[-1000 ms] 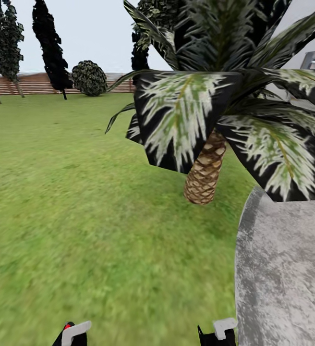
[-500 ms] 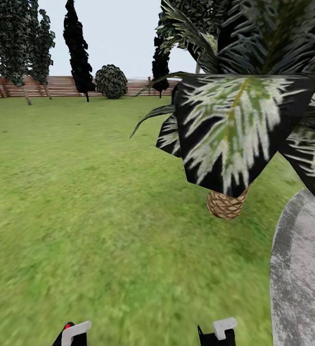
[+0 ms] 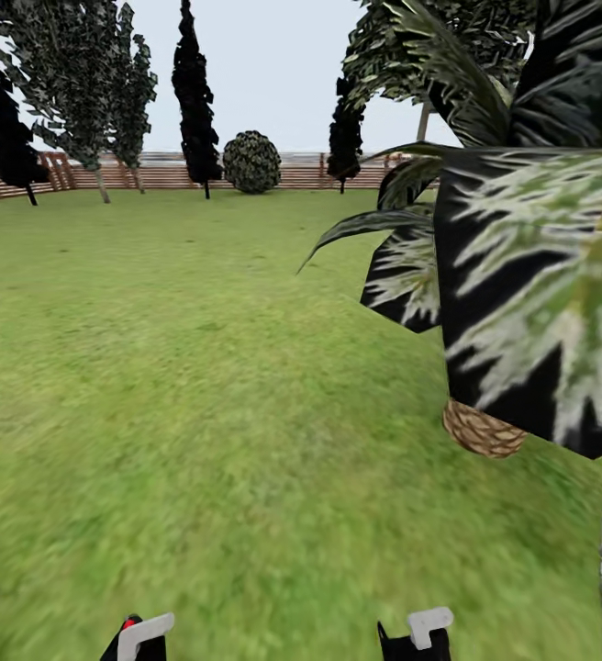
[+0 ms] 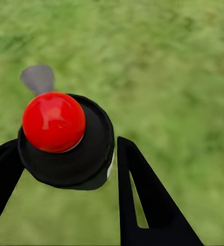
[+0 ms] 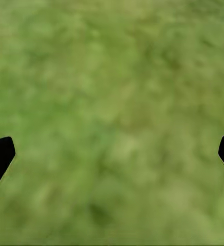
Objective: In the garden, pick up the pesticide atomizer on the floor and spray pesticide onto both trees until each tree trunk is fully covered.
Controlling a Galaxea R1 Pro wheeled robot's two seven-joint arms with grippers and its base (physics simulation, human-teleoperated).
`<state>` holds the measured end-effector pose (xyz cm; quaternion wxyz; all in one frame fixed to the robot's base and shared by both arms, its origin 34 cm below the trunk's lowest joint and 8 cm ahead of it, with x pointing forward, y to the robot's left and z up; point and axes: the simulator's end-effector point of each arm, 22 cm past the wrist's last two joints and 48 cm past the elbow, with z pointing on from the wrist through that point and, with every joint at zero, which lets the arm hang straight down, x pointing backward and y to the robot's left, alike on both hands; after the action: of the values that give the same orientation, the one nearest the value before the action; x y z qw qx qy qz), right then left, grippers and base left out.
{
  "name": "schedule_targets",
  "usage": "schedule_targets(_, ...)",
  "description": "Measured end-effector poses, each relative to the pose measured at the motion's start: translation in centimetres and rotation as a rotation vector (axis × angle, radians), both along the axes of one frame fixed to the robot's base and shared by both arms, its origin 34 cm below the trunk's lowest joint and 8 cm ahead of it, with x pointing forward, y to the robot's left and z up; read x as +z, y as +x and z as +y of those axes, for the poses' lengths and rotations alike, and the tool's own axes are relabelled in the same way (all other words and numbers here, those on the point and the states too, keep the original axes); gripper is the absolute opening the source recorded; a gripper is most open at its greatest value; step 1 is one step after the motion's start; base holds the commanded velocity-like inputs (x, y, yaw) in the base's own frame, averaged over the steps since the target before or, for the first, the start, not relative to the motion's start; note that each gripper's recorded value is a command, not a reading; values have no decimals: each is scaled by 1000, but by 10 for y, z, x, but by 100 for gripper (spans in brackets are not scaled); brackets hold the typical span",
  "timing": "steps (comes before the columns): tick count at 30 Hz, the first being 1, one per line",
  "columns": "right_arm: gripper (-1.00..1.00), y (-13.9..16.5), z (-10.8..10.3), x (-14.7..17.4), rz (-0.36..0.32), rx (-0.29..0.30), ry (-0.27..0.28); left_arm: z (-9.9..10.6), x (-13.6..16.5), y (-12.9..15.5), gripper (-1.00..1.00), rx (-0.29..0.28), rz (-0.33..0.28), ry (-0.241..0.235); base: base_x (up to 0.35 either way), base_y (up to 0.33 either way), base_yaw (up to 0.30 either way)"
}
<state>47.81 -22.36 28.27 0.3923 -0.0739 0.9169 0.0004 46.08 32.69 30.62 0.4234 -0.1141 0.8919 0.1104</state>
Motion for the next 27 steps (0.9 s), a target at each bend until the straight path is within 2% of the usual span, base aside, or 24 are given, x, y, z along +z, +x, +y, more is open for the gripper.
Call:
schedule_targets(10, 100, 3, 0, 4, -11, 0, 0, 1, 4, 3, -100, 3, -11, 0, 335, 39, 218)
schedule_targets(22, 100, 7, 0, 9, -23, 0, 0, 2, 8, 6, -100, 5, -24, -1, 305, 167, 218)
schedule_targets(27, 100, 9, 0, 11, -28, 0, 0, 1, 10, 8, -100, 5, -29, -2, 328, 56, 218)
